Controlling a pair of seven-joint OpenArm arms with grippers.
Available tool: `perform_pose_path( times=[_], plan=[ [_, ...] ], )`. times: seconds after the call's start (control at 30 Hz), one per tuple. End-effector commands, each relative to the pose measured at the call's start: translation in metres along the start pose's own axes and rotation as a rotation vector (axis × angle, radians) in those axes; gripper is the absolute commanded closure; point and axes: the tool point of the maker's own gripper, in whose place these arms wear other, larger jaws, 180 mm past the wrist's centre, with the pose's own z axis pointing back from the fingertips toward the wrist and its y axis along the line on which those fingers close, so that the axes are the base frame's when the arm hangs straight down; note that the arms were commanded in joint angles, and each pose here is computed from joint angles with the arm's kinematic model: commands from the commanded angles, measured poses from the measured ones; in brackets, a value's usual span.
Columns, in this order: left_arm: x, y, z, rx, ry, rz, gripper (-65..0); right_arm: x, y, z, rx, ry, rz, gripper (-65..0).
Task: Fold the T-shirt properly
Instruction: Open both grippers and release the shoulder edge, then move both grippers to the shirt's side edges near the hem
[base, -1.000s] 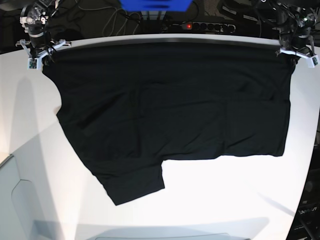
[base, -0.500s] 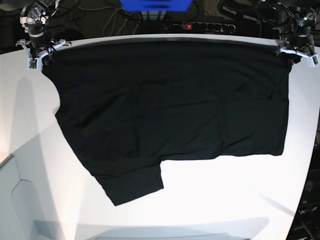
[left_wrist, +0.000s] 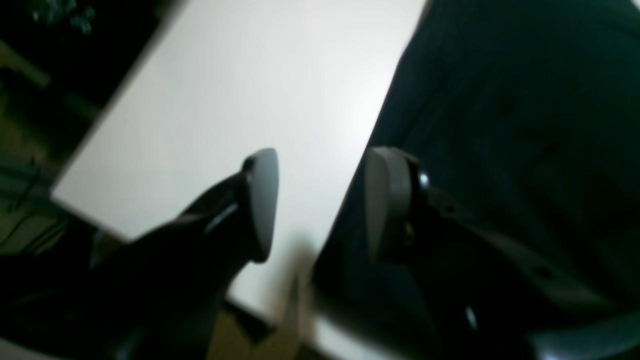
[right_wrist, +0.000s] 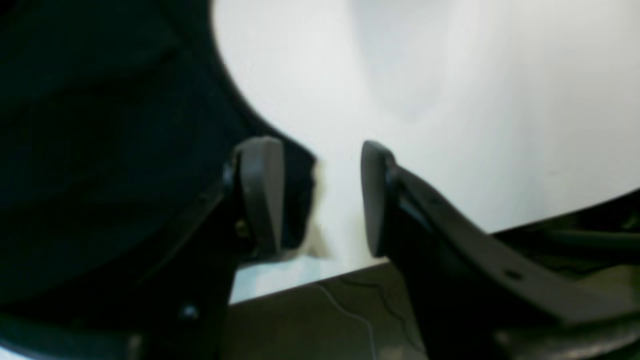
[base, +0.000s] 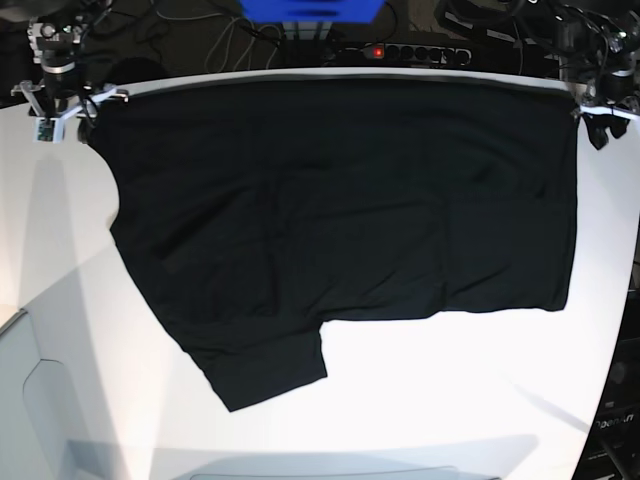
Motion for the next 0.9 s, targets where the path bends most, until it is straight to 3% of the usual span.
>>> perform_pose_path(
  times=[0.0, 0.17, 0.3, 0.4, 0.5, 0.67, 0.87],
  plan=[
    [0.024, -0.001, 0.004, -0.010, -0.071, -0.025, -28.1, 0.013, -0.002, 0.004, -0.005, -0.046, 0.009, -26.3],
    [0.054, -0.010, 0.007, -0.011, -0.154, -0.051, -28.1, 0.038, 0.002, -0.006, 0.000, -0.114, -0.006, -26.7],
    [0.074, -0.017, 0.000, -0.019, -0.212, -0.037, -28.1, 0.075, 0.009, -0.021, 0.011, -0.204, -0.028, -30.8],
    [0.087, -0.022, -0.008, -0.017, -0.240, -0.037, -28.2, 0.108, 0.031, -0.034, 0.048, -0.259, 0.016, -31.7],
    [0.103, -0.028, -0.020, 0.011, -0.262, -0.049, -33.5, 0.143, 0.067, -0.053, 0.114, -0.298, 0.087, -31.8],
    [0.115, -0.040, -0.041, 0.030, -0.247, -0.074, -48.7, 0.179, 0.114, -0.091, 0.200, -0.298, 0.169, -31.8],
    [0.121, -0.081, -0.084, -0.067, -0.190, -0.126, -50.4, 0.219, 0.156, -0.149, 0.294, -0.239, 0.194, -31.8]
  ],
)
